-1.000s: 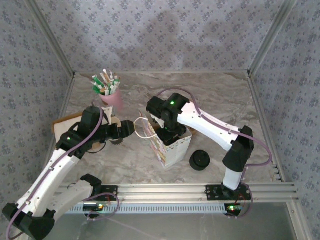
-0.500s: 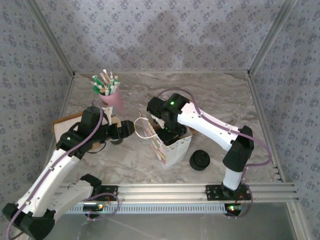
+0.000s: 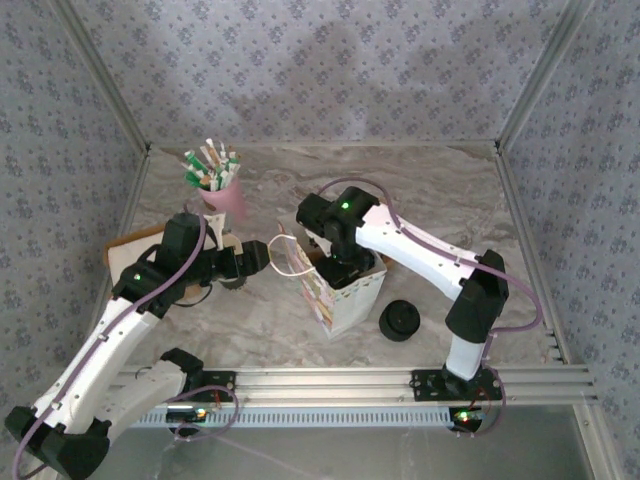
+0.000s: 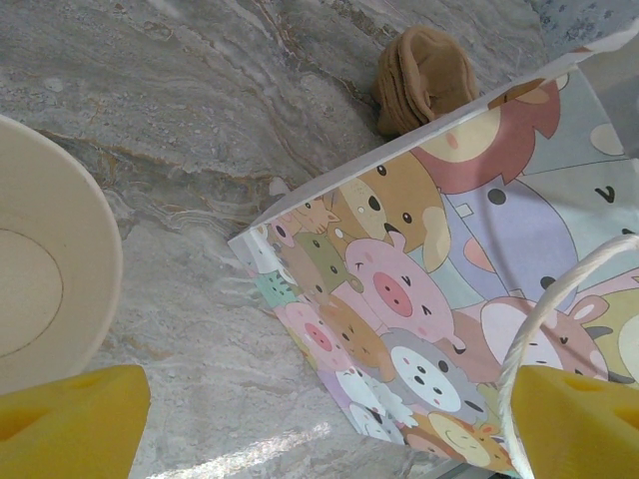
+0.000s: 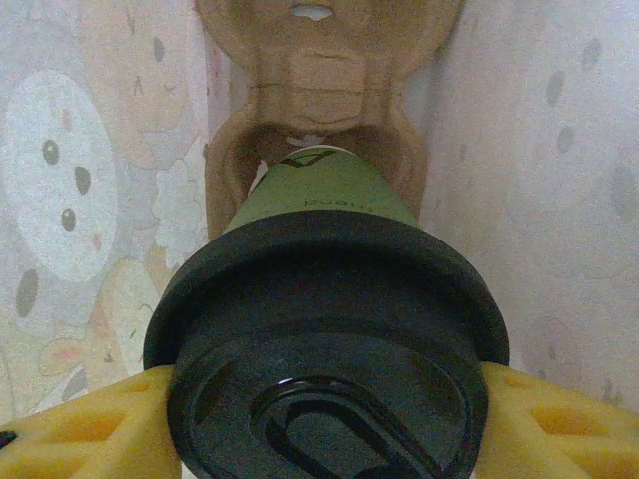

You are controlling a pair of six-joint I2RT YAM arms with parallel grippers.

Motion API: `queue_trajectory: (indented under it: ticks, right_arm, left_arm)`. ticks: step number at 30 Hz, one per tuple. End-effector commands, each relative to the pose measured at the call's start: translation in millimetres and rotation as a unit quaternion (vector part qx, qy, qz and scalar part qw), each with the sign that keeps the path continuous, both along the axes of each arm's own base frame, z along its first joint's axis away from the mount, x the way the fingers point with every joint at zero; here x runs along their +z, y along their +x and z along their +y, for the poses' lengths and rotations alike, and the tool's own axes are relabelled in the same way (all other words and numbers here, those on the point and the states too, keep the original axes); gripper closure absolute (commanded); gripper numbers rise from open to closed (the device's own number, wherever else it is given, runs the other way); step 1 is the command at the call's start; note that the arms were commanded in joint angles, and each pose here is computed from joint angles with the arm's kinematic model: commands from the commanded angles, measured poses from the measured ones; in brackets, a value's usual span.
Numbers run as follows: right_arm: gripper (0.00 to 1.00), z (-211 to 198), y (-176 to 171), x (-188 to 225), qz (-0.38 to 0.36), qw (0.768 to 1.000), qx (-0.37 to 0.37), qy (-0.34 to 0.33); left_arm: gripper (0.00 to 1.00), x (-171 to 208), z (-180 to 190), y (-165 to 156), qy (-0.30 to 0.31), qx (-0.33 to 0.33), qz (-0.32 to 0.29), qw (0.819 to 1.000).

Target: Pack the takeout coffee

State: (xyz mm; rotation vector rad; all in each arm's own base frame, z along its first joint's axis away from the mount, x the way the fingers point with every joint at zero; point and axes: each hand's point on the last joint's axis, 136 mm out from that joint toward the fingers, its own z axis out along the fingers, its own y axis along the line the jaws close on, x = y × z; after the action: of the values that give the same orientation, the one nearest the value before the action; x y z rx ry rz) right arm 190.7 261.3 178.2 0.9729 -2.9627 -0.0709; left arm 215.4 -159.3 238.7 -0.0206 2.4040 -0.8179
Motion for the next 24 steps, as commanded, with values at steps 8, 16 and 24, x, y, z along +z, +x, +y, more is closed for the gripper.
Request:
queue_trajectory:
  ticks: [8, 16, 24]
  right_arm:
    - [0.36, -7.5, -5.5, -2.3, 0.025, 1.0, -0.007, -0.015]
    - [0.36, -6.1, -5.3, -3.1, 0.026, 1.0, -0.006, -0.016]
    - [0.36, -6.1, -5.0, -3.4, 0.028, 0.999, -0.005, -0.02]
  left_arm:
    - [0.07, 18.3, -0.9, 2.4, -0.003, -0.003, -0.025, 1.0]
    - [0.07, 18.9, -0.5, 2.4, -0.002, -0.003, -0.025, 1.0]
    - [0.07, 18.6, -1.2, 3.0, -0.002, -0.005, -0.025, 1.0]
